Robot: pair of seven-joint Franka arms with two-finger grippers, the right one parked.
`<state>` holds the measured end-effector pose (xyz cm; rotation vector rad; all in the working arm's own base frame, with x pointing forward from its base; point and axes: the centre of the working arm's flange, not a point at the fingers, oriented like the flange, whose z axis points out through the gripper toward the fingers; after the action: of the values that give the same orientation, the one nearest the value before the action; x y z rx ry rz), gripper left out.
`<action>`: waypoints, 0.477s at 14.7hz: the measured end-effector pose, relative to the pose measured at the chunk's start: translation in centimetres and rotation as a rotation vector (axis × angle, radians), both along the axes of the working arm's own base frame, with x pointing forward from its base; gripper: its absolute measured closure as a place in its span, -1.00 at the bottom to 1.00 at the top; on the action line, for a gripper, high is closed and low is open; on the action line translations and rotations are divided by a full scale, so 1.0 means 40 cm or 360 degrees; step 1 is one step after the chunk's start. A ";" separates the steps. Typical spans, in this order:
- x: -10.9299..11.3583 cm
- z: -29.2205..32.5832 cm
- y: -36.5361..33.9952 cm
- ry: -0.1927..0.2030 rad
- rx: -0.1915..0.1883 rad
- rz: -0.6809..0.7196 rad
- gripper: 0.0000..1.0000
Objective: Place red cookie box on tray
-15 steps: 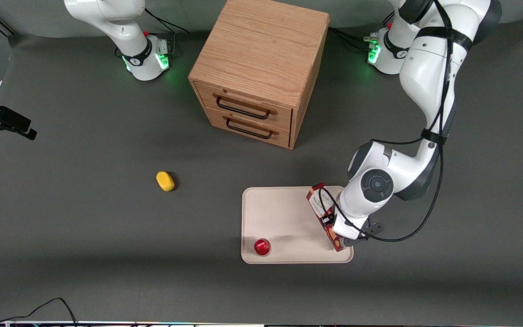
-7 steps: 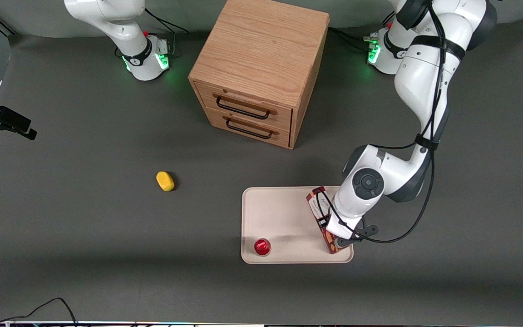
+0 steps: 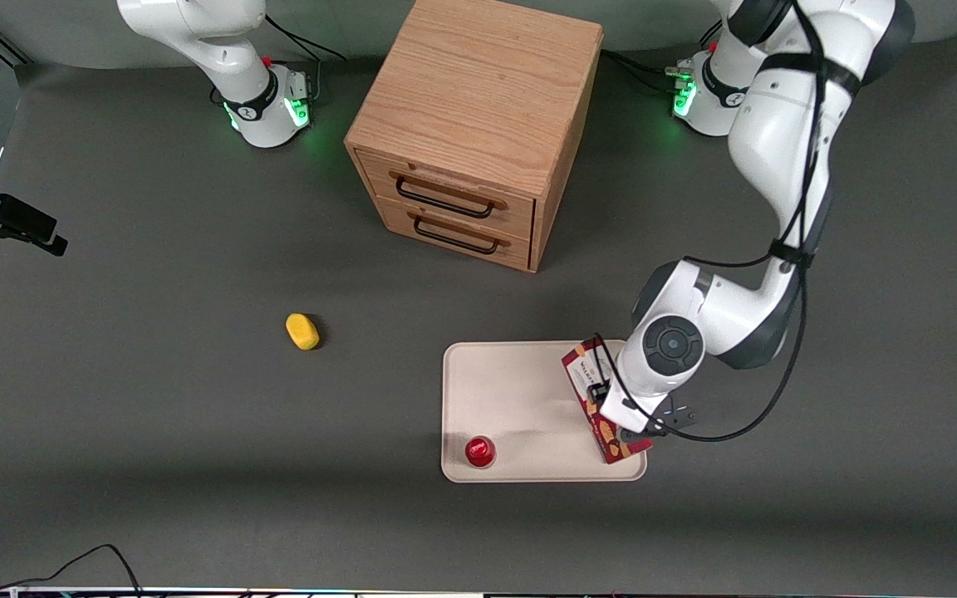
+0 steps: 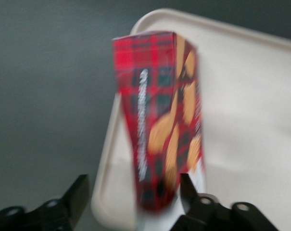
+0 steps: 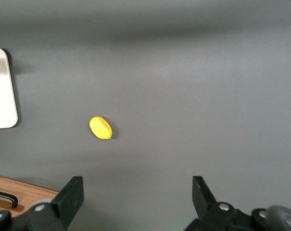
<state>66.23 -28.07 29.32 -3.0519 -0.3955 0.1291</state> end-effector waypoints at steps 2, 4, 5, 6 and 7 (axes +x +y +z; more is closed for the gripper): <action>-0.034 0.185 0.048 0.0106 -0.0010 -0.0073 -1.00; -0.073 0.357 0.122 0.0154 -0.0013 -0.0130 -1.00; -0.089 0.418 0.159 0.0167 -0.0009 -0.0151 -1.00; -0.104 0.462 0.190 0.0181 -0.0008 -0.0169 -1.00; -0.115 0.491 0.216 0.0195 -0.0008 -0.0184 -1.00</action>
<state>61.62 -19.43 48.94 -3.0414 -0.2110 0.3098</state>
